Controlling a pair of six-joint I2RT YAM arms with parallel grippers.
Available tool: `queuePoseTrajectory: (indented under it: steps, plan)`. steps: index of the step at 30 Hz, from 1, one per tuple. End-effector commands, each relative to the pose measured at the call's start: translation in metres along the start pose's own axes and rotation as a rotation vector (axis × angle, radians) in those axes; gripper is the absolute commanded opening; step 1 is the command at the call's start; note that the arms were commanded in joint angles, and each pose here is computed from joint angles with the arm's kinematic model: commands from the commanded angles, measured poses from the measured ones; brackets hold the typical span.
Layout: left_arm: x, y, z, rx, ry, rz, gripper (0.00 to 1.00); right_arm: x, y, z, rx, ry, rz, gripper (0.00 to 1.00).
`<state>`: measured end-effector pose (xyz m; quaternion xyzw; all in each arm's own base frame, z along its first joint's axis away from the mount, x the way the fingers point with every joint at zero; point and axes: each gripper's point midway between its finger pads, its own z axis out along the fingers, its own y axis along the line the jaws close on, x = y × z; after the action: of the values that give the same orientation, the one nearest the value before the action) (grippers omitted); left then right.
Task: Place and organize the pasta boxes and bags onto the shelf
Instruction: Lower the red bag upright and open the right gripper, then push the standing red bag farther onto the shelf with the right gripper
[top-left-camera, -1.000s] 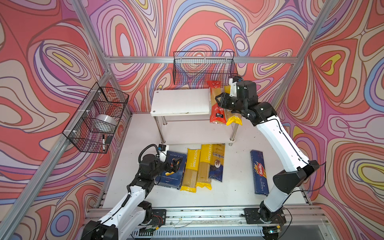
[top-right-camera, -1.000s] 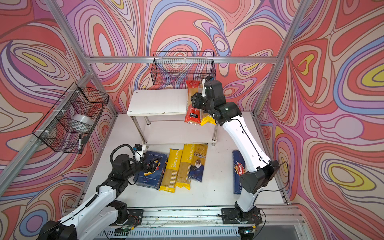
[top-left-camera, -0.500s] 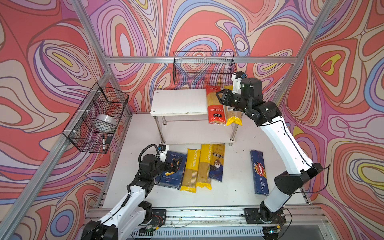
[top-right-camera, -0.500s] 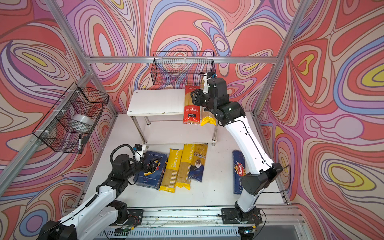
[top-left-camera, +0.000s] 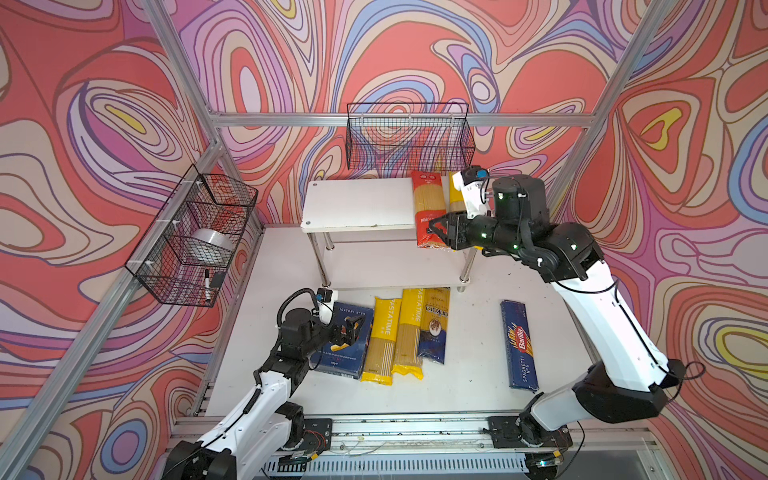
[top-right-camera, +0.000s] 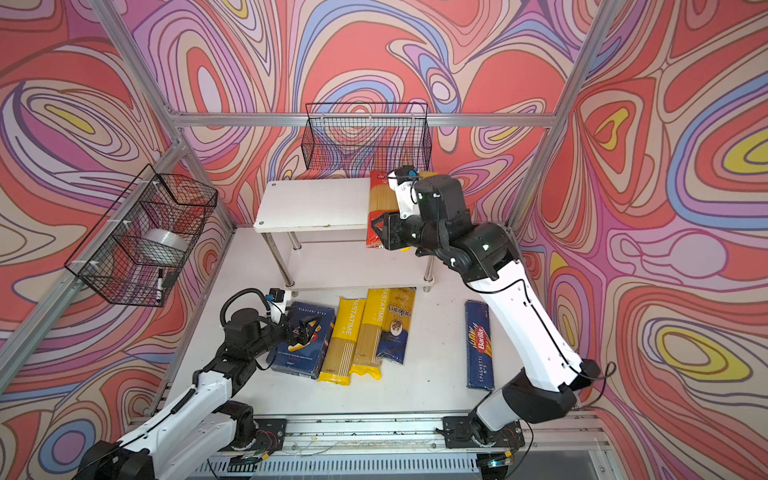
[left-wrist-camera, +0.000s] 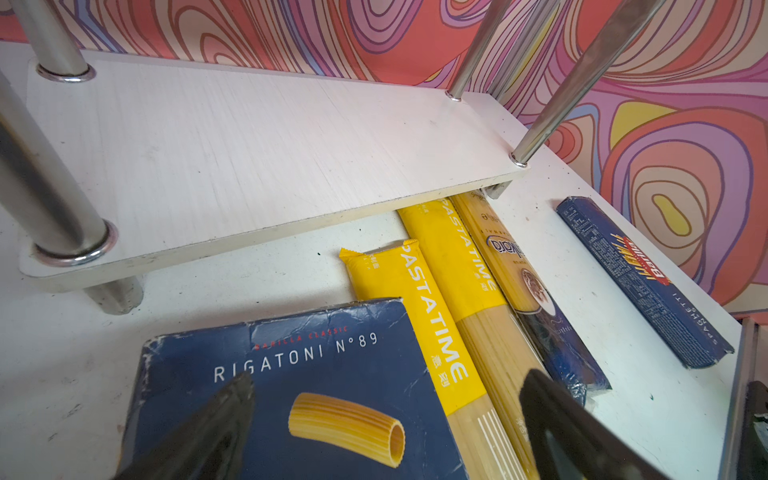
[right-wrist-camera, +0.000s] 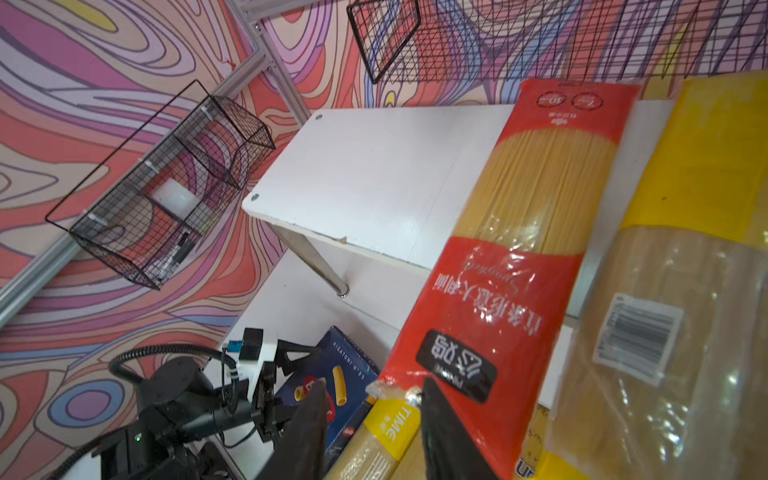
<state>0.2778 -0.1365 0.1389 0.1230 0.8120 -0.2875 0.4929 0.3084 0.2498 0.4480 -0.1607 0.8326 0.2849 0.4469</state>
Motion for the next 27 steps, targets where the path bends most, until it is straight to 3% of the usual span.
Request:
queuePoseTrajectory:
  steps: [1,6,27]
  plan:
    - [-0.004,-0.002,0.001,0.008,-0.015,0.014,1.0,0.029,-0.003,-0.004,0.013,0.087,-0.05,0.37]
    - [-0.004,-0.001,0.002,0.007,-0.011,0.011,1.0,0.045,-0.004,-0.003,0.012,0.131,-0.06,0.37]
    - [-0.004,-0.001,0.001,0.006,-0.012,0.01,1.0,0.045,-0.002,0.034,-0.032,0.065,-0.059,0.4]
